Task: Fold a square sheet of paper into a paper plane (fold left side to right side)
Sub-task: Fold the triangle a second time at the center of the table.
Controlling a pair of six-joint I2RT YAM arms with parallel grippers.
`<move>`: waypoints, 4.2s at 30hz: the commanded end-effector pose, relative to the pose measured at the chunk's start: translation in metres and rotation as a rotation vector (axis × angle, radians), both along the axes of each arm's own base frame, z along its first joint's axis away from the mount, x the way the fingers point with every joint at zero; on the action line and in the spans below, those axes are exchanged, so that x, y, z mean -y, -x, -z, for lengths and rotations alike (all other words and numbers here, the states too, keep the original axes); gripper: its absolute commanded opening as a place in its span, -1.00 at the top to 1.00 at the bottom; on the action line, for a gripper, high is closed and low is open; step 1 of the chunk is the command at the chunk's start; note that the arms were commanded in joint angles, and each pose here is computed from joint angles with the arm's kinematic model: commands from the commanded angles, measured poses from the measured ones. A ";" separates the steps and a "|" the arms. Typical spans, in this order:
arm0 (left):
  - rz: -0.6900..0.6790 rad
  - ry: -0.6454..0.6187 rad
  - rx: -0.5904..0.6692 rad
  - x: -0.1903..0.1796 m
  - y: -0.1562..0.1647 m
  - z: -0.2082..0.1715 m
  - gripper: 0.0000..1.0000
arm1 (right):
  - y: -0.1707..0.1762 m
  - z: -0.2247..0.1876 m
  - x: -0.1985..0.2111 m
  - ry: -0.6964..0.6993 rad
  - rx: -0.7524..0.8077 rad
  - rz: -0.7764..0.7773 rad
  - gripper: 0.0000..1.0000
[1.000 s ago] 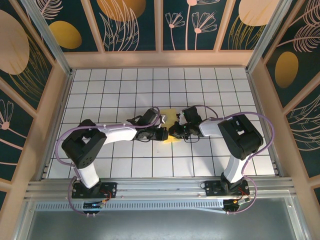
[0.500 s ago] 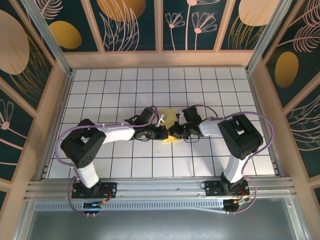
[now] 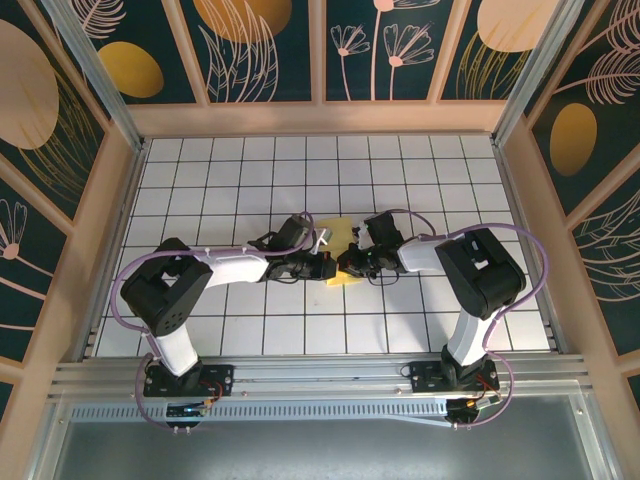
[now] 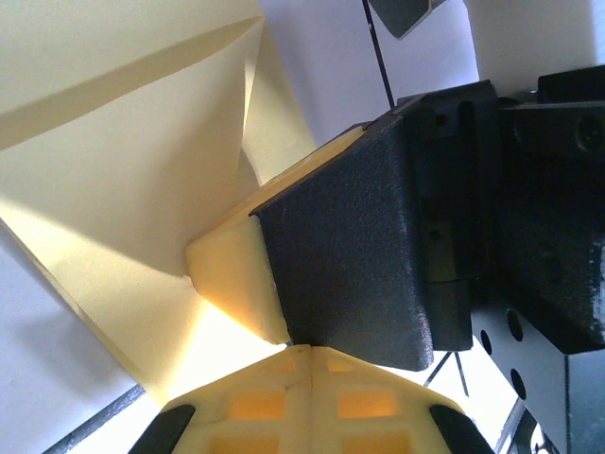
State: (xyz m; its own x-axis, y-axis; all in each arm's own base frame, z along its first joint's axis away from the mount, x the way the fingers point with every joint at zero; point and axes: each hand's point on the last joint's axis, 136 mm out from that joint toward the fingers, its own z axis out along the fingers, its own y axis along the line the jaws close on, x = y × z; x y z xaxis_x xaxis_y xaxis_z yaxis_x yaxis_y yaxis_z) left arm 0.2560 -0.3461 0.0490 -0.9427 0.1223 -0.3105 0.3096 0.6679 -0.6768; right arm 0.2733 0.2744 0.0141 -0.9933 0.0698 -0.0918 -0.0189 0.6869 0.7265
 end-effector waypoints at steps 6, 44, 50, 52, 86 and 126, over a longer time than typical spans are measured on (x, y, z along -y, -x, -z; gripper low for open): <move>-0.056 -0.074 -0.008 -0.021 0.009 0.014 0.90 | 0.021 0.045 0.025 0.164 -0.107 0.025 1.00; -0.026 -0.035 -0.014 -0.009 0.004 0.021 0.93 | 0.020 0.045 0.024 0.160 -0.108 0.026 1.00; -0.028 -0.044 -0.016 -0.010 0.004 0.023 0.93 | 0.021 0.045 0.024 0.161 -0.107 0.027 1.00; -0.026 -0.044 -0.023 -0.011 0.006 0.025 0.93 | 0.020 0.045 0.024 0.161 -0.107 0.027 1.00; -0.054 -0.140 -0.036 -0.030 0.011 0.045 0.94 | 0.025 0.048 0.021 0.176 -0.111 0.004 1.00; 0.018 -0.118 -0.017 -0.034 0.027 0.037 0.93 | 0.025 0.049 0.020 0.178 -0.114 -0.002 1.00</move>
State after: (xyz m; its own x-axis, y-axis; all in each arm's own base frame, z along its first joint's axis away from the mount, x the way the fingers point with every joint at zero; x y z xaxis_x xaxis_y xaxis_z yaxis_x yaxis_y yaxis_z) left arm 0.2418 -0.3214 0.0149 -0.9413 0.1436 -0.3056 0.3101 0.7257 -0.6142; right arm 0.2757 0.2805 0.0143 -0.9941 0.0586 -0.0916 -0.0267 0.6846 0.7284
